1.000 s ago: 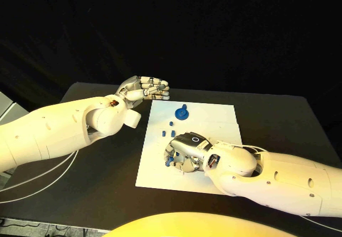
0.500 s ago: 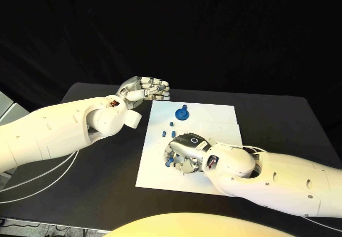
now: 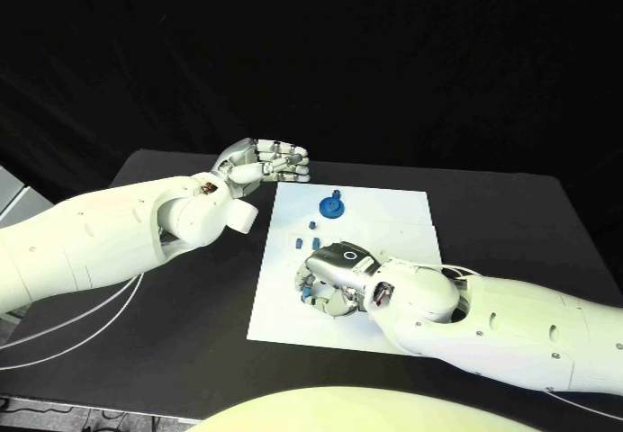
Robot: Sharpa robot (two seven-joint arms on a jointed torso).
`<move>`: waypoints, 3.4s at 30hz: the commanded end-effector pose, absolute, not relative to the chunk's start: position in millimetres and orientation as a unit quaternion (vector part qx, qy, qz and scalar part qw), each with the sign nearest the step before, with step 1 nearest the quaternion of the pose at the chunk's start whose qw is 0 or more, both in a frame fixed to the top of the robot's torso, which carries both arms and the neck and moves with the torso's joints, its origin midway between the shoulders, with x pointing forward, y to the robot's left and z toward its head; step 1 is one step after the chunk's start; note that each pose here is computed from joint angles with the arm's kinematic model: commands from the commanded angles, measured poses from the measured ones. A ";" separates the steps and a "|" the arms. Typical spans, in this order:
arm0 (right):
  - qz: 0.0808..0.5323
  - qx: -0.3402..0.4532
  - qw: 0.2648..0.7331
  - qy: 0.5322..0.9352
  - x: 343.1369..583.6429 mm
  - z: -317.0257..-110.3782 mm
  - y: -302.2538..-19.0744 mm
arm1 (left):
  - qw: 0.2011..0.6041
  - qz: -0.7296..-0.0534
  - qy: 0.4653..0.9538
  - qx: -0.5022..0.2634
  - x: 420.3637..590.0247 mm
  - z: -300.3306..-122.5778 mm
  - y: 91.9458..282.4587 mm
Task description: Assemble the parts on the task board
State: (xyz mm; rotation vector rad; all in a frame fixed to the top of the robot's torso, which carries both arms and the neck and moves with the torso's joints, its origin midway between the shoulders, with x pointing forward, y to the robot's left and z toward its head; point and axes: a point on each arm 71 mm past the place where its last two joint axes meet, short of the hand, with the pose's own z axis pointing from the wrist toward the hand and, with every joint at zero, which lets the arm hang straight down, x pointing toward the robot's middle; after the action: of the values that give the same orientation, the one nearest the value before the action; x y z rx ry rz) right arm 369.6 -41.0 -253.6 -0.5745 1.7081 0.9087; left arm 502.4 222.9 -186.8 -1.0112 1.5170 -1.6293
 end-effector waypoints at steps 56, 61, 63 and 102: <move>0.223 0.171 0.473 0.835 383.7 -227.6 -261.2 | 0.341 -0.620 0.588 -0.392 492.5 -195.6 225.7; 0.204 0.176 0.467 0.842 377.3 -237.9 -256.5 | 0.342 -0.621 0.587 -0.391 491.6 -195.4 225.3; 0.200 0.175 0.464 0.845 375.1 -242.0 -254.1 | 0.341 -0.621 0.587 -0.391 491.3 -195.3 225.2; 0.168 0.133 0.431 0.876 367.9 -281.5 -220.3 | 0.326 -0.625 0.590 -0.392 488.9 -195.3 226.2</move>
State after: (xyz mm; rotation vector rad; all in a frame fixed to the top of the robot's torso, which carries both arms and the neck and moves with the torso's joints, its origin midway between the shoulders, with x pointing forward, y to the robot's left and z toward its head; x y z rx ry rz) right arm 371.9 -218.6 -273.7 0.3703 2.1401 0.4738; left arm 490.2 228.8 -195.9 -1.0310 1.5383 -1.6084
